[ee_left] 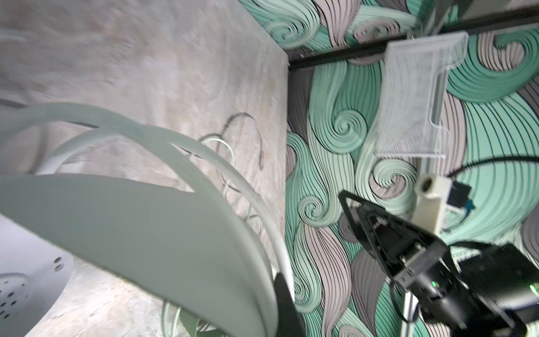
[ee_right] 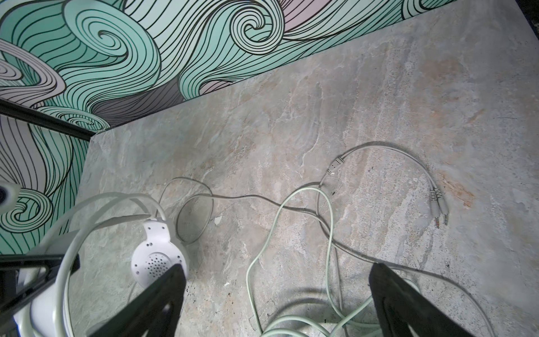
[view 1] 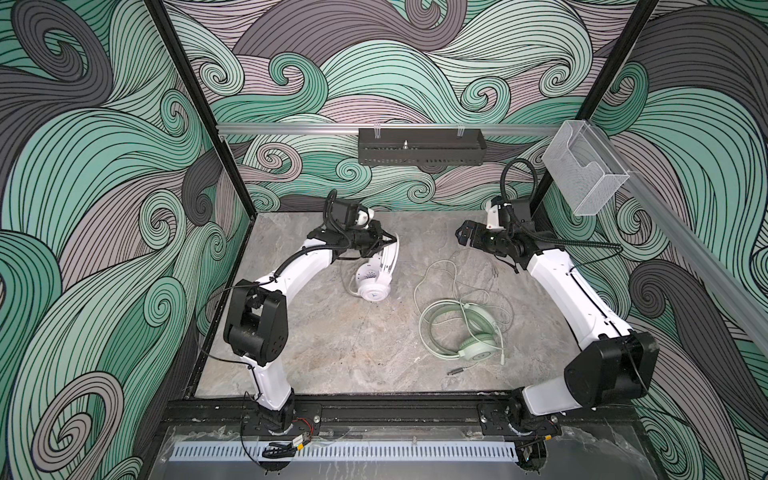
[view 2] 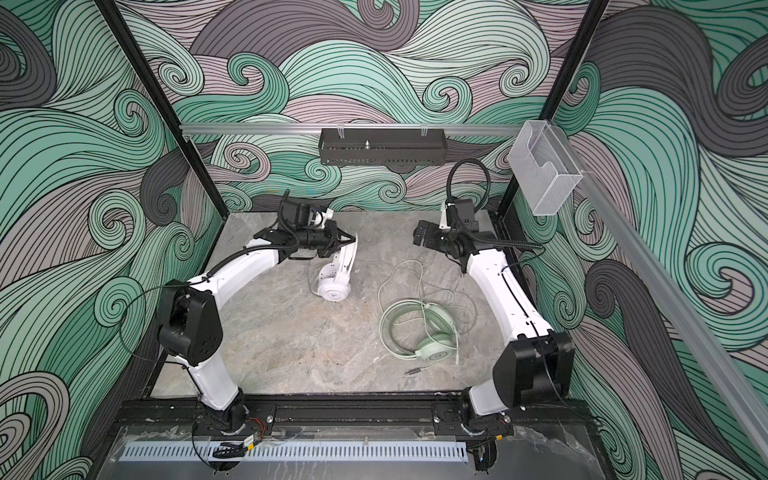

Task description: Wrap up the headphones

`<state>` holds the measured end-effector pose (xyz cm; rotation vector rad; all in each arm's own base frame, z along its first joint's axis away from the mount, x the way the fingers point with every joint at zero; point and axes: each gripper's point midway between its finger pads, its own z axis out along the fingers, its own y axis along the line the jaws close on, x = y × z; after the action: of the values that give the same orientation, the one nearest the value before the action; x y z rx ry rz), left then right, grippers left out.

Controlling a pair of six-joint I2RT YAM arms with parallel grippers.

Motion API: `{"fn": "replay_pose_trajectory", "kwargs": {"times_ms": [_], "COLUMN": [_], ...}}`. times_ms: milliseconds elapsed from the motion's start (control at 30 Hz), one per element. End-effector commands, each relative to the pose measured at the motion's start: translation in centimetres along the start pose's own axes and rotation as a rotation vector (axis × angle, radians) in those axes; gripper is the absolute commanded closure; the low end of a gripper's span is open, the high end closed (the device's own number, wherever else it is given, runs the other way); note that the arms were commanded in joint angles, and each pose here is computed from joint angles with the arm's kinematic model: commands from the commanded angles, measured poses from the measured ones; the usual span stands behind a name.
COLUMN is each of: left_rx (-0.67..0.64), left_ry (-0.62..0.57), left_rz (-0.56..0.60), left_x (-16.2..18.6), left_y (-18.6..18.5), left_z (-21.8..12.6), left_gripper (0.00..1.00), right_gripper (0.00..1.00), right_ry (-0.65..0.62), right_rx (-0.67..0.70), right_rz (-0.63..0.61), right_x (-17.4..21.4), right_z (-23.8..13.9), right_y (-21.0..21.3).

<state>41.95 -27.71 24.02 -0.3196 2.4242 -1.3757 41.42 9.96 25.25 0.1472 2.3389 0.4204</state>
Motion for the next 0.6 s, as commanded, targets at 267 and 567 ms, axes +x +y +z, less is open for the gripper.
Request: {"fn": "replay_pose_trajectory", "kwargs": {"times_ms": [267,567], "left_rx": [0.175,0.524], "left_ry": [0.048,0.257], "left_rz": [0.217,0.054], "left_x": [0.7,3.0], "left_y": [-8.8,-10.7], "left_z": [-3.3,1.1], "left_gripper": [1.0,1.0], "right_gripper": [0.0,0.0], "right_ry": [-0.02,-0.042], "right_rx": [-0.037,0.044], "right_rz": [-0.131,-0.142], "right_x": [0.6,-0.1], "right_z": [-3.1,-4.2], "right_y": [2.6,0.8]}}
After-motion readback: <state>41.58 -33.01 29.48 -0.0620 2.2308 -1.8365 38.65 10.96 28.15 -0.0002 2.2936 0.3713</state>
